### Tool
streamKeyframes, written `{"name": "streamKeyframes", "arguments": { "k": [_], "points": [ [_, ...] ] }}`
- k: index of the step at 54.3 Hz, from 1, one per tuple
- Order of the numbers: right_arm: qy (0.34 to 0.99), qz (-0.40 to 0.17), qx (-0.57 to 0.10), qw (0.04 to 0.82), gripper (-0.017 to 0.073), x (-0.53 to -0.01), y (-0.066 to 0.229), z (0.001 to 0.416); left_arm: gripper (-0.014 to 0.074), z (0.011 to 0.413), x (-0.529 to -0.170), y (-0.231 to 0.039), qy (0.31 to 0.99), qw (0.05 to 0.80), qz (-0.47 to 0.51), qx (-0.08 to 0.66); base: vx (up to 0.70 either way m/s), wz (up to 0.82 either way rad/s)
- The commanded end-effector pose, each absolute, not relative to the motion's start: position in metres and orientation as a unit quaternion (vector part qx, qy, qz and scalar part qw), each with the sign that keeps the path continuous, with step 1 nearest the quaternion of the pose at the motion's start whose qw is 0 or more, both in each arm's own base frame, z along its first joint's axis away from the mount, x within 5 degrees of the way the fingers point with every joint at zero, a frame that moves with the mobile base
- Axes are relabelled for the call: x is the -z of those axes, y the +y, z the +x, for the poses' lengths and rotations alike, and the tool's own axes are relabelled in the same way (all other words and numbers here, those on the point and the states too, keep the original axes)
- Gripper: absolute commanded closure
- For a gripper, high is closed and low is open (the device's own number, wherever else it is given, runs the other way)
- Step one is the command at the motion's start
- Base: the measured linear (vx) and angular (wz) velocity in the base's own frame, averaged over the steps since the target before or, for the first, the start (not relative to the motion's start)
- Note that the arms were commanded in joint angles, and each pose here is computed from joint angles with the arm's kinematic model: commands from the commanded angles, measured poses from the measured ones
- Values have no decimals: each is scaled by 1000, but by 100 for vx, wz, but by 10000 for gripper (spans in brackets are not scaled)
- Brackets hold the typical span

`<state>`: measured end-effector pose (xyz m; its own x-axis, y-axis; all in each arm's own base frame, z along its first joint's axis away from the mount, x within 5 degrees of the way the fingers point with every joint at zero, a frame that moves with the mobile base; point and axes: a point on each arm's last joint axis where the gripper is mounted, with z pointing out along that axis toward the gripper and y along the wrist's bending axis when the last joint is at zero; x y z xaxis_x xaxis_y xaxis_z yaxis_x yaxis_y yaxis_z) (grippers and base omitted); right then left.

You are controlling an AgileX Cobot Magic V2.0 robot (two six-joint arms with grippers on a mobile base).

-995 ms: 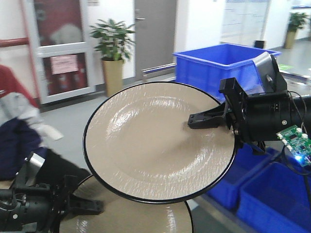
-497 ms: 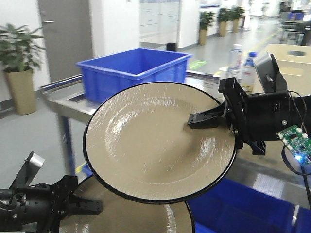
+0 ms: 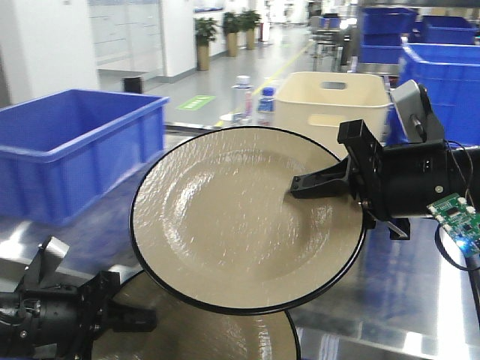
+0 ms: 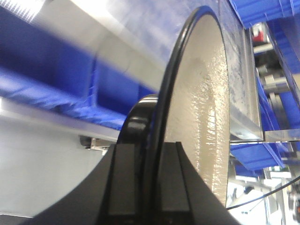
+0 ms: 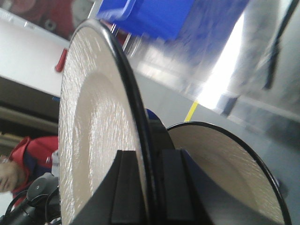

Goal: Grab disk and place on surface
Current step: 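Hold the plate with both grippers while the base drives to the counter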

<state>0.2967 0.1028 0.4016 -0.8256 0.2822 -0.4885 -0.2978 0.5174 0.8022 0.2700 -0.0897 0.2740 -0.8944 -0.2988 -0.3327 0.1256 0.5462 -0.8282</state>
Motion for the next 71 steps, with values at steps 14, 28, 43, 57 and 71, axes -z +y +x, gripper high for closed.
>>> {"name": "streamKeyframes", "arguments": {
  "k": [14, 28, 43, 57, 71],
  "points": [
    [772, 6, -540, 334, 567, -435, 103, 288, 592, 268, -302, -93, 812, 244, -62, 526, 31, -48],
    [772, 6, -540, 334, 567, -435, 103, 288, 592, 268, -302, -93, 812, 244, -62, 526, 27, -41],
    [772, 6, -540, 334, 567, -435, 103, 288, 592, 268, -302, -93, 812, 244, -62, 526, 24, -23],
    [772, 6, -540, 334, 567, -435, 103, 288, 592, 268, -302, -93, 812, 244, -62, 526, 17, -1],
    [772, 6, -540, 334, 567, -435, 103, 288, 592, 268, -302, -93, 812, 244, -62, 526, 10, 1]
  ]
}}
